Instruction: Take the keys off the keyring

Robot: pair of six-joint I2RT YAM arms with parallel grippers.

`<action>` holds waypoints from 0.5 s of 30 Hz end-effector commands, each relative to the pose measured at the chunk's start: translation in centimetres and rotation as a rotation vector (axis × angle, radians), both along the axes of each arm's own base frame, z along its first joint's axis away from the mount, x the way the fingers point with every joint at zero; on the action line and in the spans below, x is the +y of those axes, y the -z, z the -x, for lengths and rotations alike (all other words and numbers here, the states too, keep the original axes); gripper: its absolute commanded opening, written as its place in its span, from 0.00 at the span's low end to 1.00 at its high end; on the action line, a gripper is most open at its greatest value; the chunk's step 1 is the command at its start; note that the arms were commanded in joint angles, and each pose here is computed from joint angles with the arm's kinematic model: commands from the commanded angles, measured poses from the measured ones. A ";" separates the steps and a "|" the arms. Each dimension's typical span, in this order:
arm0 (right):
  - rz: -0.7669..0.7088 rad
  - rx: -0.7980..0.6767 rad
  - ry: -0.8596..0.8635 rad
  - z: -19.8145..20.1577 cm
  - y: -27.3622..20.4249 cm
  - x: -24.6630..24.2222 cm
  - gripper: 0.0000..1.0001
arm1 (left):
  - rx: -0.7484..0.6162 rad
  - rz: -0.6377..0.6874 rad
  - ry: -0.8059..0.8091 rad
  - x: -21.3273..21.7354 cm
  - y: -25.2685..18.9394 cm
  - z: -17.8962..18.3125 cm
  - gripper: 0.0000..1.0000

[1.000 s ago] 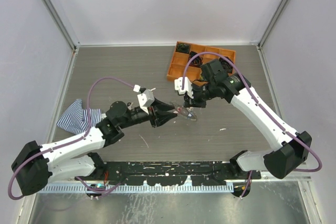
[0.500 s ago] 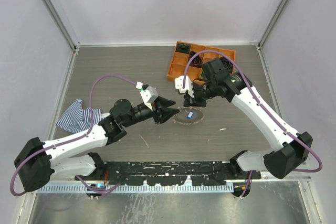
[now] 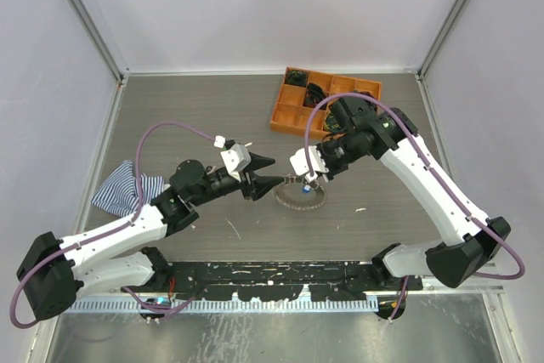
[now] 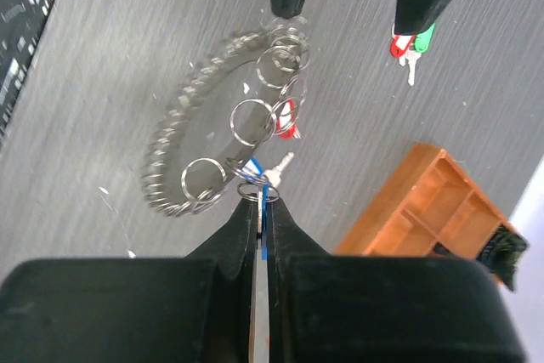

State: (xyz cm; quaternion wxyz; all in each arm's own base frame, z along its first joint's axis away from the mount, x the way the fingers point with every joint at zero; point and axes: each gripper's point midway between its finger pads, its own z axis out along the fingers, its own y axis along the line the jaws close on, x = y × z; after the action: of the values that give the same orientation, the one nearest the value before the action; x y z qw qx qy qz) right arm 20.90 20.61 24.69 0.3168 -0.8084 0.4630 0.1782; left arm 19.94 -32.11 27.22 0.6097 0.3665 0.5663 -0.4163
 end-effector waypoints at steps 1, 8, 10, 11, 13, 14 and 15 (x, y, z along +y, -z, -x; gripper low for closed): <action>0.102 -0.210 -0.146 -1.6 -1.7 -0.9 0.01 | -0.065 0.027 0.040 0.1 -1.4 0.4 0.53; 0.234 -0.397 -0.233 -3.8 -3.9 -2.4 0.01 | 0.016 0.129 0.030 0.4 -2.7 -0.6 0.54; 0.274 -0.477 -0.296 -4.0 -4.1 -3.0 0.01 | 0.094 0.197 0.009 0.9 -3.7 -1.5 0.57; 0.282 -0.536 -0.318 -4.4 -4.5 -3.0 0.01 | 0.141 0.233 0.004 1.1 -4.2 -1.9 0.58; 0.260 -0.669 -0.331 -5.1 -5.8 -2.7 0.01 | 0.232 0.296 0.009 1.4 -5.2 -2.4 0.58; 0.247 -0.737 -0.341 -5.3 -6.3 -2.5 0.01 | 0.276 0.322 0.012 1.4 -5.5 -2.6 0.60; 0.231 -0.804 -0.355 -5.5 -6.7 -2.2 0.01 | 0.326 0.354 0.003 1.5 -5.7 -2.9 0.61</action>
State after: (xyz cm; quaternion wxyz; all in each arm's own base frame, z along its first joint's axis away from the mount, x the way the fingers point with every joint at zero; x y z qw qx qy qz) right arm 25.19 17.98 27.47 0.2845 -0.9146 0.2858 -0.0283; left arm 22.53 -30.79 28.07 0.5814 0.2699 0.5985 -0.4805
